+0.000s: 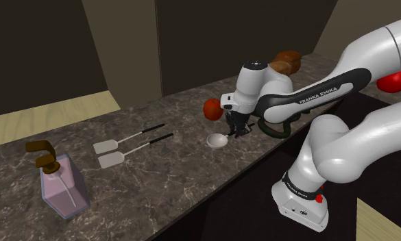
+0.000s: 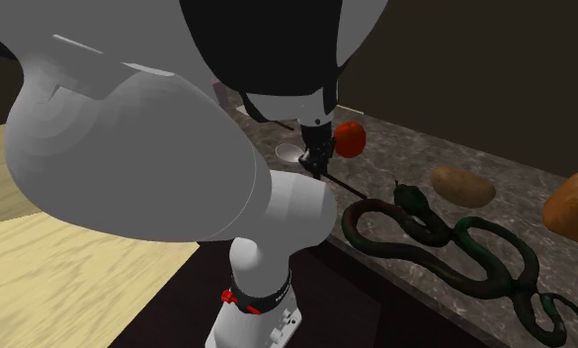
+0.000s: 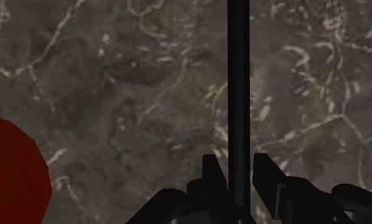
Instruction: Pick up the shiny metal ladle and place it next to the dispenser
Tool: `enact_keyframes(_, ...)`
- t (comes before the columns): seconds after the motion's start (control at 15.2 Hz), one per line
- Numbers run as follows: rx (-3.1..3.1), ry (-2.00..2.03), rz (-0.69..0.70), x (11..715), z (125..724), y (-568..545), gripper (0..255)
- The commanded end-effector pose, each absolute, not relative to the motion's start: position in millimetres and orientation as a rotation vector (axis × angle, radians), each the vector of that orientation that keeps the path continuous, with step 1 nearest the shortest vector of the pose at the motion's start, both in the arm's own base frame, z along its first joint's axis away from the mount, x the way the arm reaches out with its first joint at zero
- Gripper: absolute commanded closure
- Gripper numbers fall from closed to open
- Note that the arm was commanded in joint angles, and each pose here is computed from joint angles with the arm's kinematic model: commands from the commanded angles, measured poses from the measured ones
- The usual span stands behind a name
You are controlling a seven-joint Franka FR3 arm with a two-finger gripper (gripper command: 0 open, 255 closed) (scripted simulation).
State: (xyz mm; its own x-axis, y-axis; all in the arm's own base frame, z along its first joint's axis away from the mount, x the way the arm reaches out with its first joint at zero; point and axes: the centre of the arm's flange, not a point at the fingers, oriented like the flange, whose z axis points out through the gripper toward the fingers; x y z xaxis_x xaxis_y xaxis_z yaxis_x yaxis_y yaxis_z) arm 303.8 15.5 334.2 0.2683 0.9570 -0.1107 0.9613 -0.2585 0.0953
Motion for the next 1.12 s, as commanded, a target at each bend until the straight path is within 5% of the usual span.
enact_keyframes(0.0, 2.384, 1.817, -0.045, 304, 333, 15, 255)
enact_keyframes(1.06, 2.384, 1.817, -0.045, 304, 396, 15, 255)
